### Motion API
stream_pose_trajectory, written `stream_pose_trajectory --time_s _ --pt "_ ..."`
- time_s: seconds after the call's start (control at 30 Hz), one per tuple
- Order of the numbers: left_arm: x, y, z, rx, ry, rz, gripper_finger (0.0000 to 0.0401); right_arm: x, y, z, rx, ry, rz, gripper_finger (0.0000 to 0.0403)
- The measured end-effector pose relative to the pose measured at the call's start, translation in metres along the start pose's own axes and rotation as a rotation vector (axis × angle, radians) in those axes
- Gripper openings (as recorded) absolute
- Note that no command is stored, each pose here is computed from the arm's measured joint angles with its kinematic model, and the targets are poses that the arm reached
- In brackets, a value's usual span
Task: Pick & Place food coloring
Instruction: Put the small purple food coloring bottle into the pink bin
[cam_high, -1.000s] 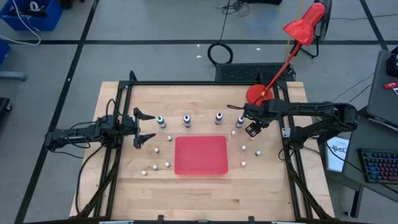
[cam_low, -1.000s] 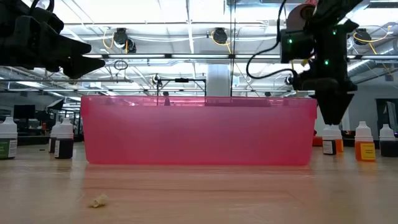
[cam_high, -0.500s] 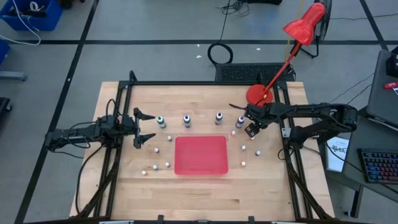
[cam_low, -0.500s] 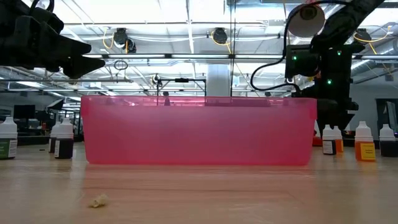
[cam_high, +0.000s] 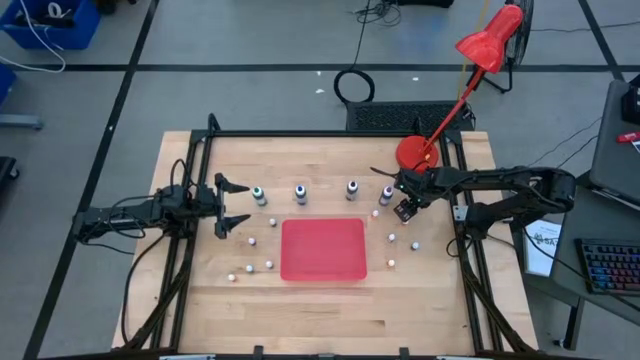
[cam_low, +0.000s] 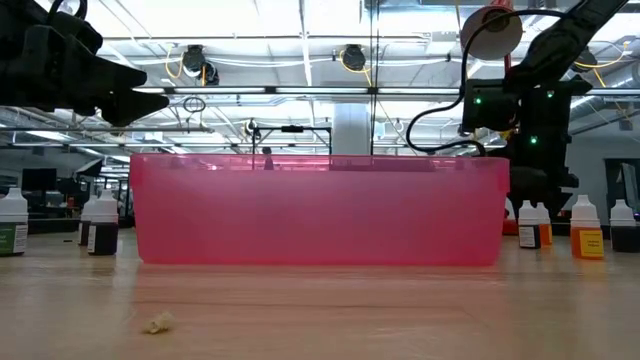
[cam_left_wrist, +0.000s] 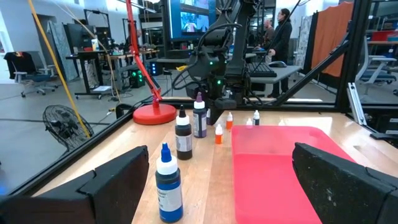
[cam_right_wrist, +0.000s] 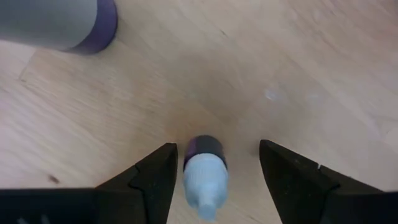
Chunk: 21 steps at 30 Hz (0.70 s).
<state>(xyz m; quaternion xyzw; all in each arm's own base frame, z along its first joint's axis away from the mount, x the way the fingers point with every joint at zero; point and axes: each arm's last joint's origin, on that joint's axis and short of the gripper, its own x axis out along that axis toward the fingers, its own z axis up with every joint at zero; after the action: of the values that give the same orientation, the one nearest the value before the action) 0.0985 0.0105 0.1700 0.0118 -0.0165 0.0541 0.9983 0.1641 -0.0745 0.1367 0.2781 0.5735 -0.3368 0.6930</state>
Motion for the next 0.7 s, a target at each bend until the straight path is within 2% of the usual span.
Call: stream_pose_trajectory --time_s 0.17,0.3,0.7 --pt "0.0000 -0.0001 0.0000 0.000 0.000 -0.001 0.0392 0.0005 0.0007 0.0014 0.003 -0.015 0.015 0.0211" --pt "0.0000 0.0000 0.0000 0.000 0.000 0.000 0.0392 0.0004 0.0012 0.0021 0.004 -0.022 0.020 0.0191" --pt "0.0000 0.0000 0.0000 0.000 0.000 0.000 0.0392 0.0003 0.0011 0.0020 -0.018 -0.020 0.019 0.0057"
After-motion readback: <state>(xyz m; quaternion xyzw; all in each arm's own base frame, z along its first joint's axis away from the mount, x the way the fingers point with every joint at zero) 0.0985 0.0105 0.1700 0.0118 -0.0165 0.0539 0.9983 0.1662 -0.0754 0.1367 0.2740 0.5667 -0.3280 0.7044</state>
